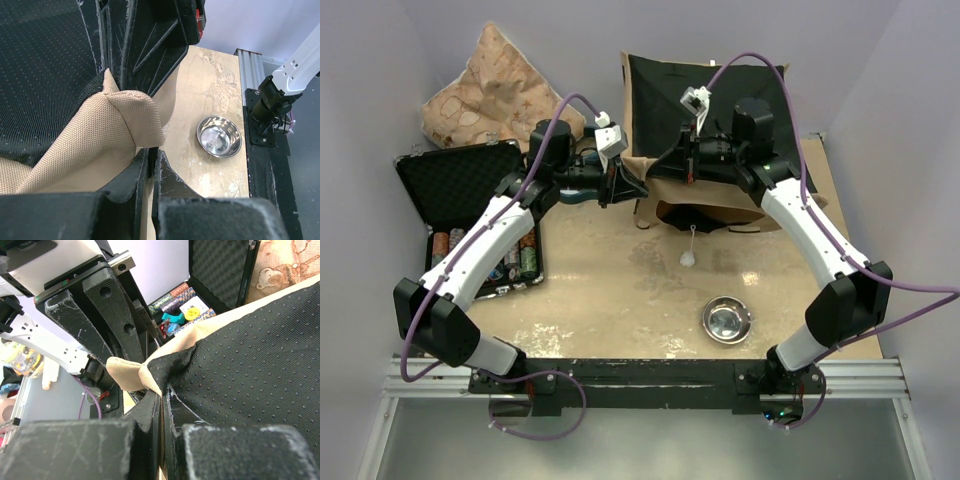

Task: Set up the pet tent

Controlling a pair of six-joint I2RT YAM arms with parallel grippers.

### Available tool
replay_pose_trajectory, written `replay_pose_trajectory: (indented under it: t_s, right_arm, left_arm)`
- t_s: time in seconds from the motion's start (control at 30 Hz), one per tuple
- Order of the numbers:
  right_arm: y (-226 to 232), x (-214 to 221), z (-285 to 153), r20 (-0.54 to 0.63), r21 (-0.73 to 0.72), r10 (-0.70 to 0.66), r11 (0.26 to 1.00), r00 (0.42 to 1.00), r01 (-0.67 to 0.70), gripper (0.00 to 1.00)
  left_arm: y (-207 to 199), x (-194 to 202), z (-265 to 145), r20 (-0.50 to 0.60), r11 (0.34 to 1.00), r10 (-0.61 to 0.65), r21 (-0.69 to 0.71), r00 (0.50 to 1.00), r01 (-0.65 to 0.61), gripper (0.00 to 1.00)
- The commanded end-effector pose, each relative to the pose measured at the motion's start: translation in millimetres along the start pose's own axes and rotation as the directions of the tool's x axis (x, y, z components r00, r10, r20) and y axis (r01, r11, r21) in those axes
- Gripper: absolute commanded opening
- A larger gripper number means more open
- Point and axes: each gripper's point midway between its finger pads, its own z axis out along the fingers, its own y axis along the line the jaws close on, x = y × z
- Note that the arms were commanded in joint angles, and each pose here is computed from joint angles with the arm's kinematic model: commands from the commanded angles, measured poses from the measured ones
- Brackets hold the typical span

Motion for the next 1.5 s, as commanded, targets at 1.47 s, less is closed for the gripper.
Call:
replay_pose_trajectory:
  t_s: [1.47]
  right_arm:
    - [23.2,9.9,-4.2,-0.097,0.047,-0.33,0.941,0.939,0.336,0.0]
  left_arm:
    - [-15.2,-21.0,-7.2,0.055,0.986,-0.166,0.046,0.985,0.163,0.0]
